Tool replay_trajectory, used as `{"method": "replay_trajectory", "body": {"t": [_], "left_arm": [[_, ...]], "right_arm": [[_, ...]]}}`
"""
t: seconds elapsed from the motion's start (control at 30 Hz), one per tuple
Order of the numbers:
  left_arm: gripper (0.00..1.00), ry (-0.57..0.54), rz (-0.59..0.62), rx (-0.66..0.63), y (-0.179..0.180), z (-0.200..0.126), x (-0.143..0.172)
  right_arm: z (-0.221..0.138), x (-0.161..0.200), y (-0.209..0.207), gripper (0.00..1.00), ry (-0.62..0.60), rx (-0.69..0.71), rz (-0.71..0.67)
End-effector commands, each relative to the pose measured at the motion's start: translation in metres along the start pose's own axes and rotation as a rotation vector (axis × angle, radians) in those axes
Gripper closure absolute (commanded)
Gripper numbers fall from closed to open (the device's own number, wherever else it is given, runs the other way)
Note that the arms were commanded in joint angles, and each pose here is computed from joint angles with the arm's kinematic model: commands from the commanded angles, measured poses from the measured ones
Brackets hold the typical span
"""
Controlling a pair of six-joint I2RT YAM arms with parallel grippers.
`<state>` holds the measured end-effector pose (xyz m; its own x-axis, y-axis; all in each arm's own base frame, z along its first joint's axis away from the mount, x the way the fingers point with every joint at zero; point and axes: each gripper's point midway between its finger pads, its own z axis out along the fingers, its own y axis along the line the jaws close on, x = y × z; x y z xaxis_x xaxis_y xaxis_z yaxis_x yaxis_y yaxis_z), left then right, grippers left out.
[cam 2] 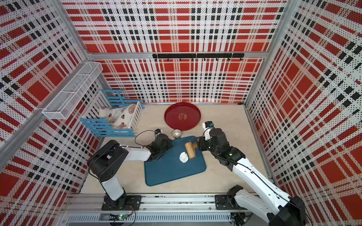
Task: Roll out the dumpling wrappers from the dough
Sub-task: Move the work surface to the center of the board, then flatten out the dough on the work surface.
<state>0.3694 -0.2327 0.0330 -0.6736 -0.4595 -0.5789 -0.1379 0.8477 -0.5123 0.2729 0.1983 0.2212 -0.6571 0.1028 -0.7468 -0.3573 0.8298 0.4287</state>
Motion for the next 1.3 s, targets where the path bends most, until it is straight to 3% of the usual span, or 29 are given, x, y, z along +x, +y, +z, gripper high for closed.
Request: {"method": "replay_trajectory", "body": {"t": [0.0, 0.17, 0.37, 0.4, 0.73, 1.27], "left_arm": [[0.60, -0.057, -0.015, 0.044, -0.016, -0.014, -0.013], [0.39, -0.072, -0.043, 0.087, -0.018, -0.047, -0.014], [0.10, -0.093, -0.088, 0.044, 0.018, -0.091, -0.006], [0.02, -0.097, -0.091, 0.034, 0.023, -0.098, -0.005], [0.01, -0.131, -0.144, -0.183, 0.088, -0.137, 0.007], [0.01, -0.085, -0.121, -0.322, 0.129, -0.139, 0.030]], "right_arm": [[0.004, -0.006, 0.012, 1.00, -0.040, -0.020, 0.028], [0.009, -0.005, 0.009, 1.00, -0.051, 0.022, 0.075], [0.018, 0.003, 0.011, 1.00, -0.016, 0.046, 0.102], [0.018, 0.004, 0.011, 1.00, -0.014, 0.048, 0.106], [0.018, 0.011, 0.013, 1.00, -0.012, 0.061, 0.127], [0.014, 0.010, 0.006, 1.00, -0.017, 0.099, 0.106]]}}
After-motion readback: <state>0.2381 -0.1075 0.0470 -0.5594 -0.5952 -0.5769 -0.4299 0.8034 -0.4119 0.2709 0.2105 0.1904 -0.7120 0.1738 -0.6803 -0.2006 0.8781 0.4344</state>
